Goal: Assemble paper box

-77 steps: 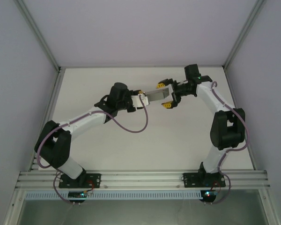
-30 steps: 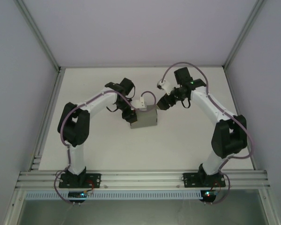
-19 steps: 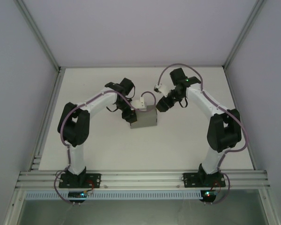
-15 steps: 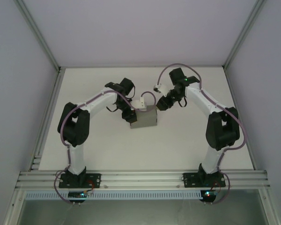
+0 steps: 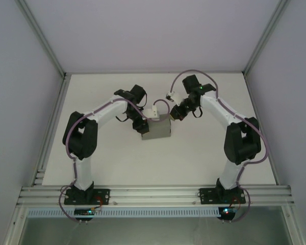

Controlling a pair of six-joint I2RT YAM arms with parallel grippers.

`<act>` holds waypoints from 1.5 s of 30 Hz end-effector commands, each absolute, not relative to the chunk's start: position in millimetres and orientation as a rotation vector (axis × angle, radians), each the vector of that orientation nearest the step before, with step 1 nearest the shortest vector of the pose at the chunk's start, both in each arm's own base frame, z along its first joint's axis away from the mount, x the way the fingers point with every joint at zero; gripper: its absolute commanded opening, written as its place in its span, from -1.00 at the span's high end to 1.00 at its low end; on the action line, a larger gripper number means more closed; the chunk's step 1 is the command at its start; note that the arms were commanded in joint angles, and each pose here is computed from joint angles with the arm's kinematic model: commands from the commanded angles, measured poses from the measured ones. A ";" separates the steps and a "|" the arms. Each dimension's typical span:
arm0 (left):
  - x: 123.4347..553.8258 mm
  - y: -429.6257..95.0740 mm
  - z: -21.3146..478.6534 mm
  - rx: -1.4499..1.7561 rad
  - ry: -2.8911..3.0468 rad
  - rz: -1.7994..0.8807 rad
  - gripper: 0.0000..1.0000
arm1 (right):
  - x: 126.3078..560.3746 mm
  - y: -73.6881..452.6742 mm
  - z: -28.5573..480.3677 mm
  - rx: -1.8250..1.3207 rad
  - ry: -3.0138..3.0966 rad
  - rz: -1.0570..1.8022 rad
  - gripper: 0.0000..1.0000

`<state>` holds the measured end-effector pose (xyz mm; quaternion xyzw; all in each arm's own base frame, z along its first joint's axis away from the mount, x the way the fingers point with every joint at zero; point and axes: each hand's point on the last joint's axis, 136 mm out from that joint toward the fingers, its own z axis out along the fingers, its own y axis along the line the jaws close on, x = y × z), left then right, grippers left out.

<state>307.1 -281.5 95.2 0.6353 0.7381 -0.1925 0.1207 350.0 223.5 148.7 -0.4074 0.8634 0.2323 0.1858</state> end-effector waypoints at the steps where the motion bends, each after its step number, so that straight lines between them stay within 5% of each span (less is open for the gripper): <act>1: 313.4 -289.0 99.1 1.813 2.138 -0.573 0.30 | 345.2 238.1 155.0 -0.873 2.507 0.667 1.00; 10: 324.3 -292.3 92.6 1.721 2.201 -0.557 0.30 | 363.6 231.8 147.1 -0.149 2.372 0.617 1.00; 28: 328.0 -291.8 90.5 1.698 2.205 -0.527 0.26 | 312.9 237.8 61.1 -0.509 2.371 0.514 1.00; 36: 331.7 -292.8 94.9 1.667 2.211 -0.518 0.23 | 306.8 238.6 64.7 -0.510 2.323 0.514 1.00; 45: 339.9 -294.7 107.9 1.608 2.211 -0.489 -0.19 | 301.5 231.0 55.7 -0.511 2.360 0.438 1.00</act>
